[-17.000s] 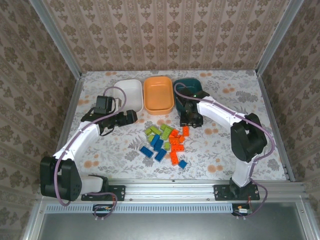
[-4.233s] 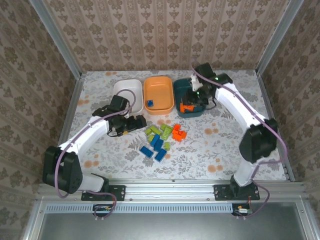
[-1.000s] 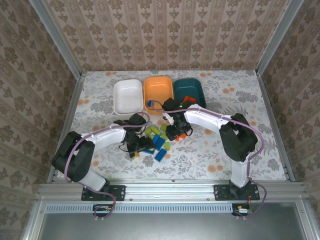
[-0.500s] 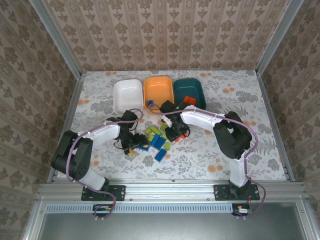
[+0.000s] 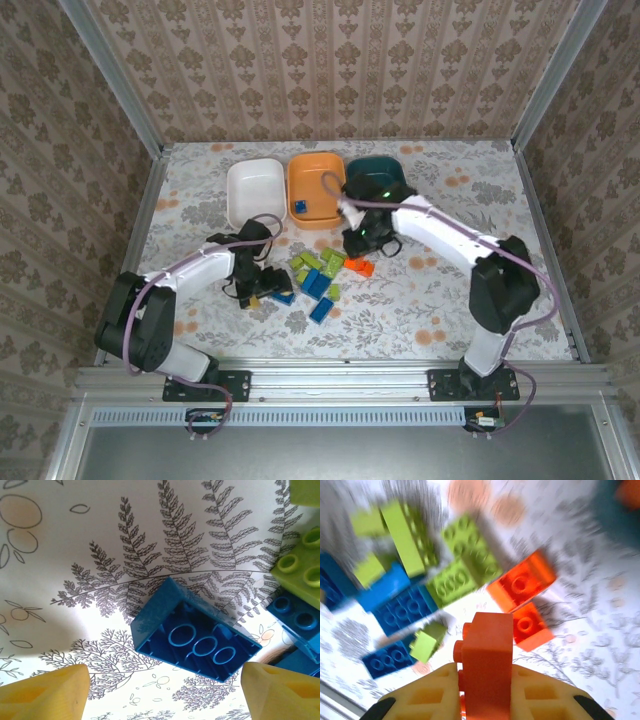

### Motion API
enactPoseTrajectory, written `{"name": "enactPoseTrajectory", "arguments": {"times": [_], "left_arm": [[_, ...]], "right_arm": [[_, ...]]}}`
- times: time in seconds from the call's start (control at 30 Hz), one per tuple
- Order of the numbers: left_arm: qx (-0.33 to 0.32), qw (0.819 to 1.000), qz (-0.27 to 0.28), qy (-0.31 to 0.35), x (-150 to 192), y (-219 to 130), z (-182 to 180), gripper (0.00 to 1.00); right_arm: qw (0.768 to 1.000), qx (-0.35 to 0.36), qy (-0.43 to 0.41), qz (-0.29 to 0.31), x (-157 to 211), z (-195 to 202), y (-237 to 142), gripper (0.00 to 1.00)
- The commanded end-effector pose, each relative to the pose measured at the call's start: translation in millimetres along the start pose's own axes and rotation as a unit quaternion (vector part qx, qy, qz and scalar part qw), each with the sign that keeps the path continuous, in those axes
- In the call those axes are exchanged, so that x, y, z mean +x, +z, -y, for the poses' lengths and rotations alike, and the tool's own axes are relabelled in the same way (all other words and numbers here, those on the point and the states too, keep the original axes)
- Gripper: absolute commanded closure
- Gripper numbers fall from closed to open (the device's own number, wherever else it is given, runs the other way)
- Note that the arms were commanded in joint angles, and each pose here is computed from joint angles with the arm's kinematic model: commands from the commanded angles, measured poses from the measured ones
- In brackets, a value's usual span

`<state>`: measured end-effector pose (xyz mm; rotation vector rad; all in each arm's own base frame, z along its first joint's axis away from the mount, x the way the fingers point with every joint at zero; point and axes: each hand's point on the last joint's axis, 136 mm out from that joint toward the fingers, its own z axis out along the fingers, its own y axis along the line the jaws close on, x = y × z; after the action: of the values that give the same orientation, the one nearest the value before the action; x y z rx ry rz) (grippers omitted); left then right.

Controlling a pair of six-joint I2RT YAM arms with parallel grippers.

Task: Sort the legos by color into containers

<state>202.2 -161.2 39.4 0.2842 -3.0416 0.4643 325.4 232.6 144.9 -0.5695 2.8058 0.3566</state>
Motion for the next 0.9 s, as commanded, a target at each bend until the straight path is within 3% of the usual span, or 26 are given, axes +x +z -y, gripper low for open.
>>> {"name": "enactPoseTrajectory", "arguments": {"times": [0.0, 0.17, 0.27, 0.4, 0.63, 0.7, 0.8, 0.87], "left_arm": [[0.008, 0.999, 0.028, -0.022, -12, -9, 6, 0.19], [0.052, 0.991, 0.045, -0.118, -19, -1, 14, 0.18], [0.076, 0.977, 0.059, -0.189, -23, 4, 14, 0.16], [0.104, 0.96, 0.063, -0.253, -25, 10, 14, 0.16], [0.096, 0.95, 0.048, -0.293, -24, 21, 11, 0.19], [0.101, 0.947, 0.046, -0.302, -25, 24, 13, 0.2], [0.102, 0.945, 0.042, -0.307, -27, 26, 15, 0.23], [0.101, 0.945, 0.038, -0.308, -29, 28, 18, 0.24]], "right_arm": [[0.996, -0.02, 0.081, 0.037, -27, 19, -32, 0.78], [0.983, 0.034, 0.165, 0.07, -74, 73, -26, 0.78], [0.975, 0.059, 0.201, 0.072, -92, 100, -4, 0.78], [0.969, 0.082, 0.228, 0.051, -98, 123, 28, 0.78], [0.968, 0.096, 0.231, 0.024, -90, 134, 57, 0.76], [0.969, 0.093, 0.229, 0.019, -88, 133, 59, 0.69], [0.97, 0.091, 0.225, 0.023, -88, 132, 52, 0.49], [0.971, 0.09, 0.22, 0.031, -89, 129, 43, 0.42]]}}
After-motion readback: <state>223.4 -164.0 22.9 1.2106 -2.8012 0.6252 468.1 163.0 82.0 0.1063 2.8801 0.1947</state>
